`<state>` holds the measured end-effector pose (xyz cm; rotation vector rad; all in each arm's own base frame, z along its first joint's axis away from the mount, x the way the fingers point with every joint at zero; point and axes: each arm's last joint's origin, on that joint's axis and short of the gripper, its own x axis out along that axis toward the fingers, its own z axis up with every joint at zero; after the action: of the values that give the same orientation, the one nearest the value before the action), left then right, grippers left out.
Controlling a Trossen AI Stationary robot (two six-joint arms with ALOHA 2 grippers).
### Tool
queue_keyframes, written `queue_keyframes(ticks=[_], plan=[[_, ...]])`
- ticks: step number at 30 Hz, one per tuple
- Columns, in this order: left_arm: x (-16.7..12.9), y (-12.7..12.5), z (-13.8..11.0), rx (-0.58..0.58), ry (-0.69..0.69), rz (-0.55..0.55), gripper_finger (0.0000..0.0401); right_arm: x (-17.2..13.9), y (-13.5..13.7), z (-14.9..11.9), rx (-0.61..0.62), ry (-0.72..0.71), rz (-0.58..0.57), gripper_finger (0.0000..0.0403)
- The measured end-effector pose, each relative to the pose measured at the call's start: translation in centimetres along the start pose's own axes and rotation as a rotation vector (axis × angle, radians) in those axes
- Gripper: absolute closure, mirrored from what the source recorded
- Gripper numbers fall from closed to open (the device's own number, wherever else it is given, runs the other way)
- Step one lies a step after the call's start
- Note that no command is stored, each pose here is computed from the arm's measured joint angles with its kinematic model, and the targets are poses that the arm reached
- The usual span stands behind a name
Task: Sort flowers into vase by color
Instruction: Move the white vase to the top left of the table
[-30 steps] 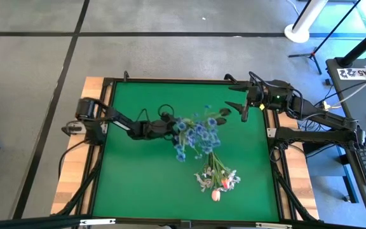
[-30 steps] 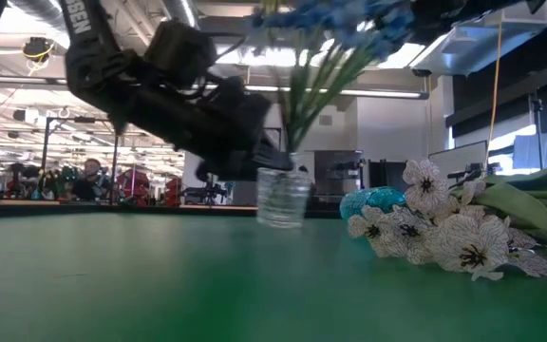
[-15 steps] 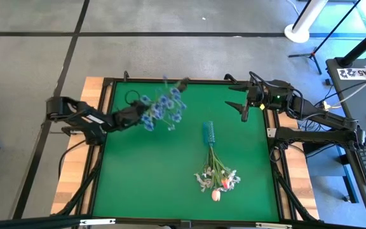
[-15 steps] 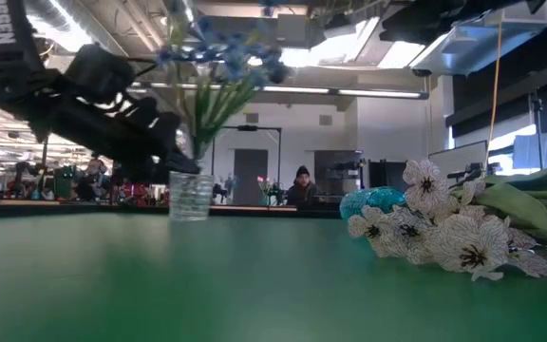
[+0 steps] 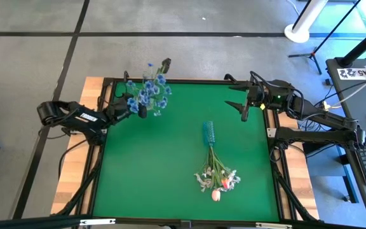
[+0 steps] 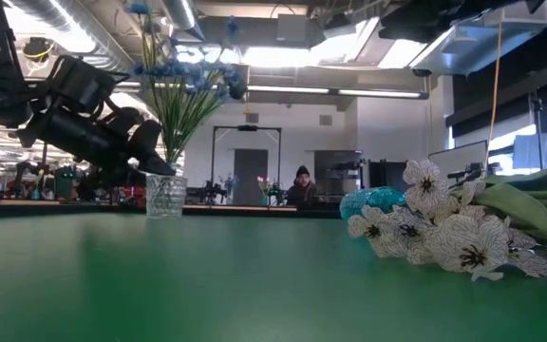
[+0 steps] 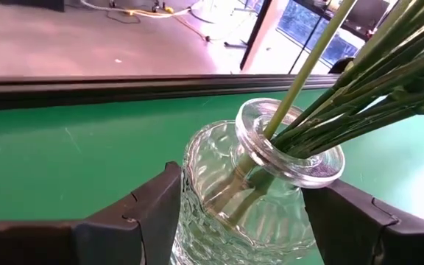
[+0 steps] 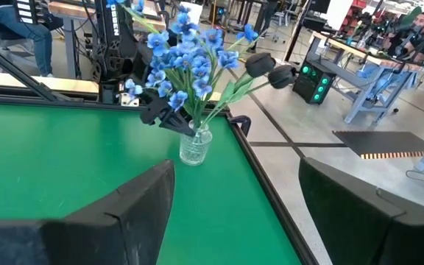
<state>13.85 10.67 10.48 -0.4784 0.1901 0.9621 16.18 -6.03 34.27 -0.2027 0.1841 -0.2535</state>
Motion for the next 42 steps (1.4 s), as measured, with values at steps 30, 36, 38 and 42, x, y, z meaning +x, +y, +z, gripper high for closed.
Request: queue_keyframes(ticks=[30,36,38,42], plan=[[-0.2,0.2,0.3,-0.087,0.036,-0.068,0.0106,0.0,0.1,-0.5,0.013,0.051,0.012,0.0114],[-0.7,0.7,0.8,-0.095,0.045,-0.033,0.0106,0.0,0.1,-0.6,0.015,0.059,0.014,0.0114],[-0.9,0.8,0.9,-0.096,0.052,-0.024,0.0106,0.0,0.1,-0.6,0.015,0.058,0.014,0.0114],[-1.4,0.9,1.0,-0.095,0.064,-0.013,0.0106,0.0,0.1,-0.6,0.014,0.058,0.014,0.0114]])
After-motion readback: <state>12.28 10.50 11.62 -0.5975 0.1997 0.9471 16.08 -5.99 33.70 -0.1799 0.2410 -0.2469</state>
